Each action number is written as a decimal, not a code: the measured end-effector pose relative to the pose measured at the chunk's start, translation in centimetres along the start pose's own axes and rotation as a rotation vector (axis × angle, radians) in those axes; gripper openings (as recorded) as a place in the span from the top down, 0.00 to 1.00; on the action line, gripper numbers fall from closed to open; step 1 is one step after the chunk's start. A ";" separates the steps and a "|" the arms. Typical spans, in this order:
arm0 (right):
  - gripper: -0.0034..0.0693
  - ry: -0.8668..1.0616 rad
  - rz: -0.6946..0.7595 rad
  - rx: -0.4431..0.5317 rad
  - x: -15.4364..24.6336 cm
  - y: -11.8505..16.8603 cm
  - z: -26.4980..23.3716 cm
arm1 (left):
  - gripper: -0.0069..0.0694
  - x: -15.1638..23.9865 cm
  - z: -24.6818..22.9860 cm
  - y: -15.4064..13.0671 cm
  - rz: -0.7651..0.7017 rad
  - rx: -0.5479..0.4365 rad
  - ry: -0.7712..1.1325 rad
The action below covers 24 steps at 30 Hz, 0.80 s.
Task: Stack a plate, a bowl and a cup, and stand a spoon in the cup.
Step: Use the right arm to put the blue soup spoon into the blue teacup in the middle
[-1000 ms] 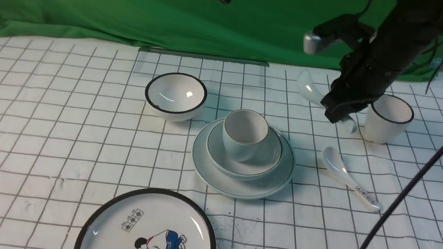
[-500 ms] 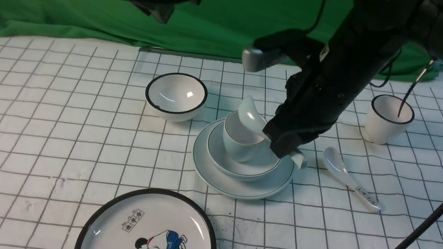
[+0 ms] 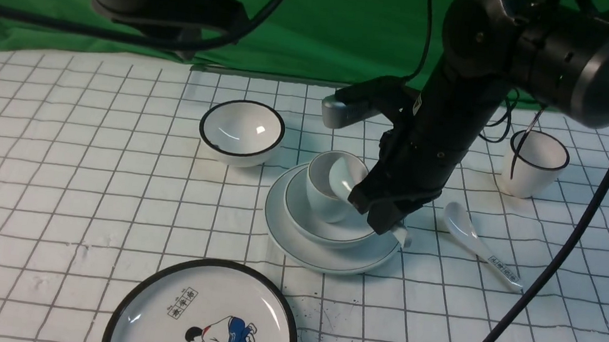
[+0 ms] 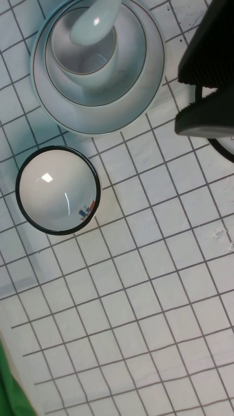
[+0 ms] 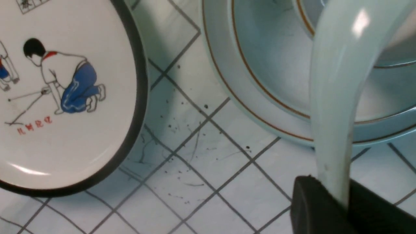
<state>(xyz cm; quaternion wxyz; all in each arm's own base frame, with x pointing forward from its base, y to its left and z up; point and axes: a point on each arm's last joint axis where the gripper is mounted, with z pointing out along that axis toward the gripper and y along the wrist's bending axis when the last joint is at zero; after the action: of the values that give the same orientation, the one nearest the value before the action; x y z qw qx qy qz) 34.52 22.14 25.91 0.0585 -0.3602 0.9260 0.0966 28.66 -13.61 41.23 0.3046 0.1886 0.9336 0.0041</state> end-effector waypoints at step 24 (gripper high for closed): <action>0.73 -0.068 -0.006 0.024 -1.3 -0.4 0.4 | 0.71 -0.4 0.0 0.0 0.002 -0.003 -0.042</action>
<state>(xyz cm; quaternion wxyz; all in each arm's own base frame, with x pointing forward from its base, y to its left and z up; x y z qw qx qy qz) 35.75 22.75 25.70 0.0946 -0.3585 0.9236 0.0977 28.97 -13.73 41.43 0.3245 0.1892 0.9268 0.0021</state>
